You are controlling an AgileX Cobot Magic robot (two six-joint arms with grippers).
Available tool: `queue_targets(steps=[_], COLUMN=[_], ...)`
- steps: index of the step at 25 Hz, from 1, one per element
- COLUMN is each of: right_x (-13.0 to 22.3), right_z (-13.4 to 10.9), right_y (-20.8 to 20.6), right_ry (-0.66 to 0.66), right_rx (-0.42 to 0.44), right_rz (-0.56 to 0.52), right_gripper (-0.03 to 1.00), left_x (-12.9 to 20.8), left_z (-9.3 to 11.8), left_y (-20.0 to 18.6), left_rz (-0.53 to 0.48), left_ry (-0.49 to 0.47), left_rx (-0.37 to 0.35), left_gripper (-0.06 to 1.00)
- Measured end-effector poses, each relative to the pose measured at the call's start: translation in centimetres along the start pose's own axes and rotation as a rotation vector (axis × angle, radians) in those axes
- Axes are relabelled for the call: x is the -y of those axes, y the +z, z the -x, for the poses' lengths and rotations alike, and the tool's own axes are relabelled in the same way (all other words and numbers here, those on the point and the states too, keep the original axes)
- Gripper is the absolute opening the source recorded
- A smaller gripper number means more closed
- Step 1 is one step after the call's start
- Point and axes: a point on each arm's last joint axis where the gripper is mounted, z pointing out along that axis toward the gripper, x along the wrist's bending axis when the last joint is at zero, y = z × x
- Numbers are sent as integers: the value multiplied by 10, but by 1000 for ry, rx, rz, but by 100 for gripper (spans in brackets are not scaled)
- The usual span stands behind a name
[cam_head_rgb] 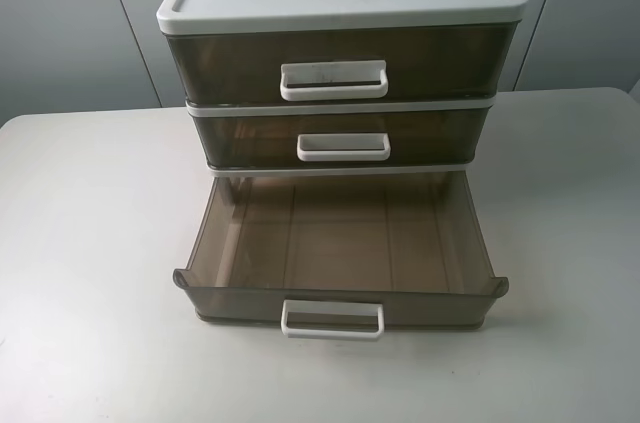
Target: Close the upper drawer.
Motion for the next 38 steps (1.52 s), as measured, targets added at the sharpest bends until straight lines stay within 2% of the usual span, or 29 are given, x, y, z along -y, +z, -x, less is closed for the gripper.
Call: queue_targets(steps=[4,7,38], right_x=[-1,-1,-1], right_z=[-2,-2,-2], right_y=[1,2,2], right_ry=[126,169,185], right_rx=[228,298,302], right_rz=[12,16,20], right_gripper=[70,70,70], left_x=[0,0,0], left_z=[0,0,0], left_y=[0,0,0], left_rz=[0,0,0], left_ry=[0,0,0], left_rx=[0,0,0], left_gripper=[74,74,74])
